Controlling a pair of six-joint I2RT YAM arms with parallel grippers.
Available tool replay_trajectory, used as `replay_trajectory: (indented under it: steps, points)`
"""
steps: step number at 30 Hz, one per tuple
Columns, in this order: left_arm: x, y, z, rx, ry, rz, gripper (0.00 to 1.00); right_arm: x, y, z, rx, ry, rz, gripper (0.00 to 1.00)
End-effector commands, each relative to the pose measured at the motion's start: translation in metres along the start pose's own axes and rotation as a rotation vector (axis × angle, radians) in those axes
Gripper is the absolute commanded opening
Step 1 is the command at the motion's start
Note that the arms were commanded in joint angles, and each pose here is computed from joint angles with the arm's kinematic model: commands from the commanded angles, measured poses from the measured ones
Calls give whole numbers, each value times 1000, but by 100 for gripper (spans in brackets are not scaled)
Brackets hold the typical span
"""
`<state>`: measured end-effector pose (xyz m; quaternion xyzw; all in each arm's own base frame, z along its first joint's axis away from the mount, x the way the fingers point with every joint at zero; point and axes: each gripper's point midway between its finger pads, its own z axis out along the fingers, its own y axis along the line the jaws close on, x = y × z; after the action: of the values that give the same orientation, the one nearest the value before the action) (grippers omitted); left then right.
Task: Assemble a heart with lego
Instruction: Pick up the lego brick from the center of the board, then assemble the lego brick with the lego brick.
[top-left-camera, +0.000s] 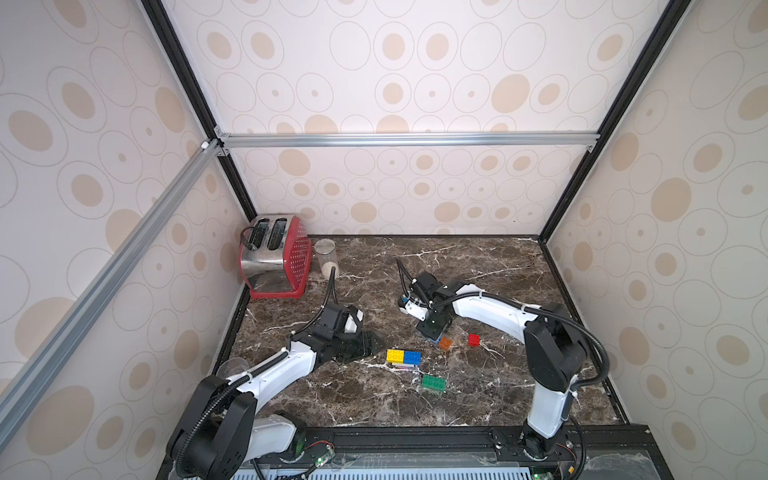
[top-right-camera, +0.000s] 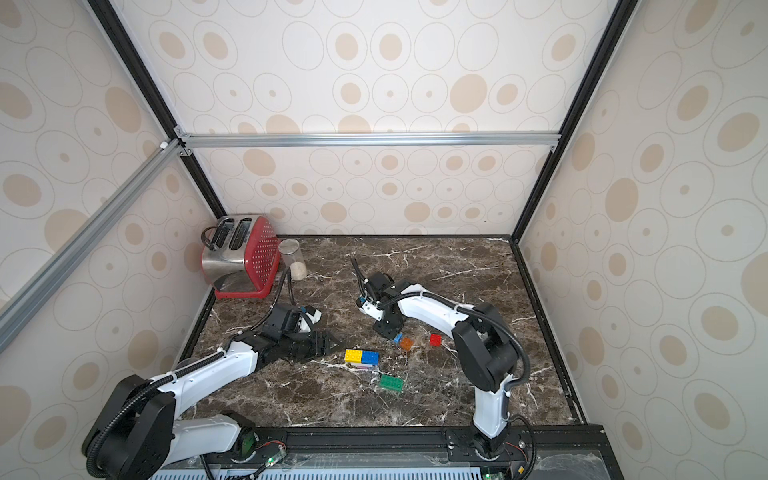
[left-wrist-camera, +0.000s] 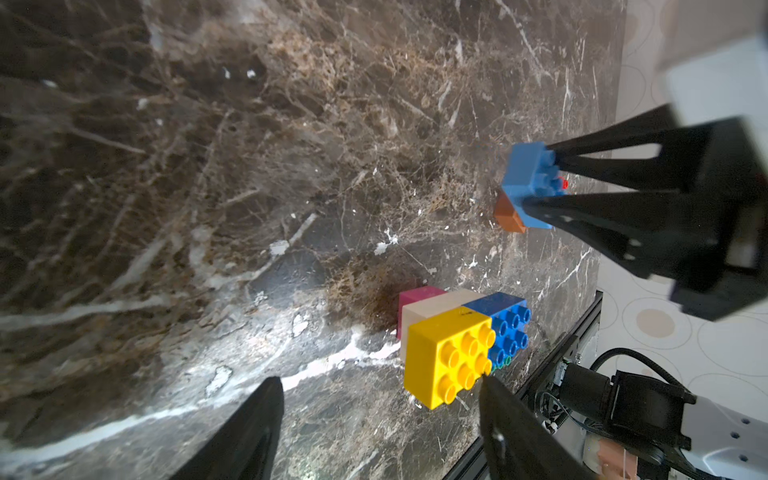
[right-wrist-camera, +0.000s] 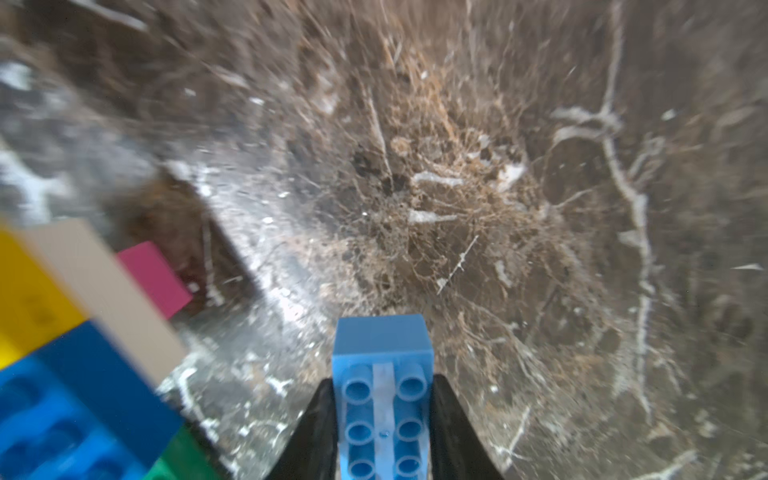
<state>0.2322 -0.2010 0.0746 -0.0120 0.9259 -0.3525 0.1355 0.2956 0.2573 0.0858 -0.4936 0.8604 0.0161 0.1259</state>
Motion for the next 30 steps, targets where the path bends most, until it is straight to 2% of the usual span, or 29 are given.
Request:
replay_trajectory:
  steps: [1,7,12,18,30]
  points:
    - [6,-11,-6,36,30,44,75,-6,18,-33,-7,-42,-117,27]
    - [11,-15,-8,47,60,66,75,-10,57,-45,-53,-57,-269,27]
    - [10,-11,-8,35,39,47,72,-8,82,-45,-125,-42,-364,27]
    - [12,1,-8,-2,9,-1,71,-5,96,-35,-111,6,-466,27]
    - [11,1,-1,9,19,2,71,-1,100,-21,-116,72,-485,26]
